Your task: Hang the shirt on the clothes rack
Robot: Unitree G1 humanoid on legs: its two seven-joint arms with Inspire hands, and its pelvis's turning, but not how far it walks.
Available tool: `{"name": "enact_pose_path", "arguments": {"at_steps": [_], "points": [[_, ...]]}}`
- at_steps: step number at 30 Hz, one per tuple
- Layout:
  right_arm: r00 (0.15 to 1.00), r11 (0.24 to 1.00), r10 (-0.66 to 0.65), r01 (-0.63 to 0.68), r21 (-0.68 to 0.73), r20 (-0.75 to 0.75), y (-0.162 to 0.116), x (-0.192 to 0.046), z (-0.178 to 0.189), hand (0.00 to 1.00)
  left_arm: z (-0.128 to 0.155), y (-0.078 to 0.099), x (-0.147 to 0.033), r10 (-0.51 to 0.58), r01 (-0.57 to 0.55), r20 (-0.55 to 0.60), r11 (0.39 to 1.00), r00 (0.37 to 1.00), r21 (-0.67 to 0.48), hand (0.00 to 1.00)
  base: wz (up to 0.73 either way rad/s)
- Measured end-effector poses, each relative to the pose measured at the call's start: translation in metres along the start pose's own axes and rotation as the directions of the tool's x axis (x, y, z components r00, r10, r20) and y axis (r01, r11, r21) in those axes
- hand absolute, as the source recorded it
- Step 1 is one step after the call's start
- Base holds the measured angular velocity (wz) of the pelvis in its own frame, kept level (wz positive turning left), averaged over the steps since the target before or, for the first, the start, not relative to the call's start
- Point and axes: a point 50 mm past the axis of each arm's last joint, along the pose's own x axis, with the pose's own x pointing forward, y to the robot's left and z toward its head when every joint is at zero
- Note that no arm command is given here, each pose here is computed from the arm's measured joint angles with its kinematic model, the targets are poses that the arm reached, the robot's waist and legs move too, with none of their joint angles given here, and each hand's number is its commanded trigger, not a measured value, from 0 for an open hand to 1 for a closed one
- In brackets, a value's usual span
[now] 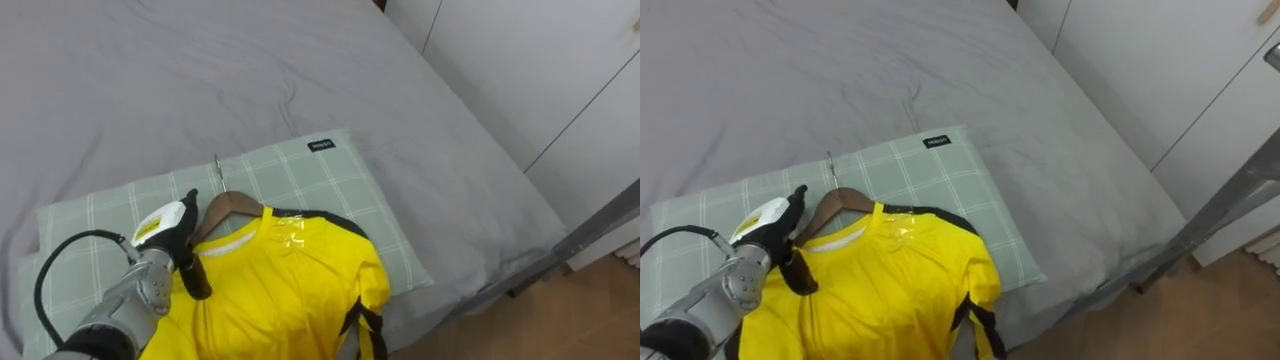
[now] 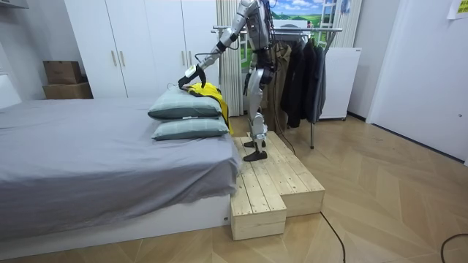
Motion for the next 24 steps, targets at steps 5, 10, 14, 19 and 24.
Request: {"name": "enact_pose_path", "arguments": {"at_steps": [5,10,14,19,24], "points": [[1.0,1.0,-0.005,0.005,0.003,-0.001,-0.0002,-0.0002,-0.0011,0.0,-0.0007,0.0,0.0,0.0,0.0,-0.007,1.0,1.0,0.0,0.0,0.0],[1.0,1.0,-0.008,0.008,0.004,-0.002,-0.0006,-0.0003,-0.0016,0.0,-0.0013,-0.0002,0.0,-0.004,0.004,-0.014,1.0,1.0,-0.009,0.0,0.0],[1.0,1.0,-0.007,0.007,0.004,-0.002,-0.001,-0.0003,-0.0015,0.0,-0.0024,-0.0023,-0.0002,-0.041,0.041,-0.024,0.999,0.999,-0.031,0.0,0.0],[1.0,1.0,0.004,-0.004,0.01,-0.005,-0.0011,-0.0002,-0.0007,0.0,-0.0044,-0.0063,-0.0006,-0.119,0.118,-0.043,0.992,0.992,-0.039,0.0,0.0],[1.0,0.999,0.006,-0.006,0.033,-0.007,-0.0024,-0.0004,-0.0007,0.0,-0.0047,-0.0084,-0.0009,-0.161,0.159,-0.045,0.986,0.986,-0.04,0.0,0.0]]}}
